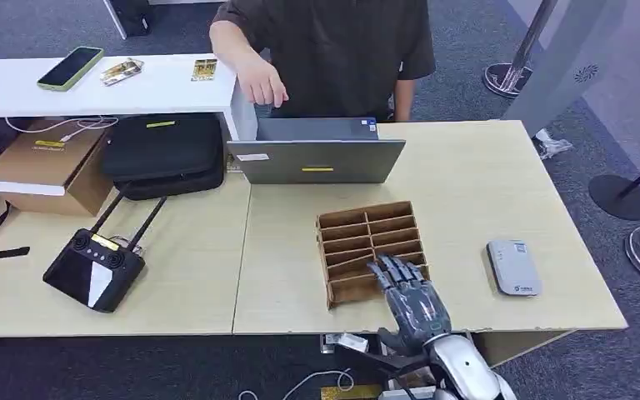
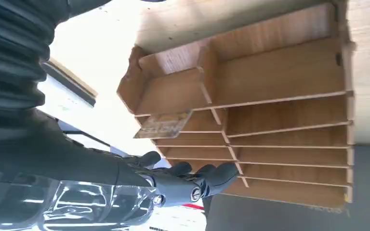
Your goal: Pass the card to the sensor for recognition and then transmit it.
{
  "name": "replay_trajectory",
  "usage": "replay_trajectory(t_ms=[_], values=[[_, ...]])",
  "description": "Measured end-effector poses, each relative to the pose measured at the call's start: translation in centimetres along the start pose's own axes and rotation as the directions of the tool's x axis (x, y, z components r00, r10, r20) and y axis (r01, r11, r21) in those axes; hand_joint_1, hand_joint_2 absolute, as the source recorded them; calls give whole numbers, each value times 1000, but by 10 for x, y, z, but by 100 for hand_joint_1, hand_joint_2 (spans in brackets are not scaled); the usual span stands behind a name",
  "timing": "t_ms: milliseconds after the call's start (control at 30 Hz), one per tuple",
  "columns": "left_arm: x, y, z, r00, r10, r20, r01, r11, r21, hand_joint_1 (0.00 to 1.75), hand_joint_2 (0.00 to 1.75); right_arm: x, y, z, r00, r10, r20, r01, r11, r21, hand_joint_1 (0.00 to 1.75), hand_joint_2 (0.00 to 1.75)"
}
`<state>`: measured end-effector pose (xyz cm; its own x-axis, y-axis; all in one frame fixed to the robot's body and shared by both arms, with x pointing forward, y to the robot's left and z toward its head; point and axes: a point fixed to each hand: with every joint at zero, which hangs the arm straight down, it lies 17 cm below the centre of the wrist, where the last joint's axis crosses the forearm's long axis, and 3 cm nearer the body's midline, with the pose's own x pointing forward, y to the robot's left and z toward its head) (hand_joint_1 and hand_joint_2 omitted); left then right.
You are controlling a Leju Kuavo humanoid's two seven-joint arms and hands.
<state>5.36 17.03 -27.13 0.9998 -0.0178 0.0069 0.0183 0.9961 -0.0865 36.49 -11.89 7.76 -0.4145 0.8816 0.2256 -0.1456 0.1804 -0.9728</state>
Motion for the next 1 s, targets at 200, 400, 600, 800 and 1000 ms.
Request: replay_trajectory(t_ms=[200, 400, 600, 800, 1000], values=[[0, 0, 0, 1000, -8, 2, 8, 1000, -4, 0, 0, -1, 2, 3, 1000, -9, 12, 9, 1000, -2, 0, 175], [0, 1, 0, 1000, -11, 2, 11, 1000, -3, 0, 0, -2, 7, 3, 1000, -12, 13, 12, 1000, 10, 0, 175], [-1, 2, 0, 1000, -19, 1, 19, 1000, -1, 0, 0, -2, 5, 2, 1000, -10, 14, 10, 1000, 6, 0, 175], [-1, 3, 0, 1000, -28, 1, 28, 1000, -4, 0, 0, -1, 6, 2, 1000, -6, 19, 6, 1000, 8, 0, 175], [-2, 3, 0, 999, -33, 0, 33, 999, -6, 0, 0, 0, 5, 2, 1000, -4, 29, 4, 1000, 6, 0, 175]])
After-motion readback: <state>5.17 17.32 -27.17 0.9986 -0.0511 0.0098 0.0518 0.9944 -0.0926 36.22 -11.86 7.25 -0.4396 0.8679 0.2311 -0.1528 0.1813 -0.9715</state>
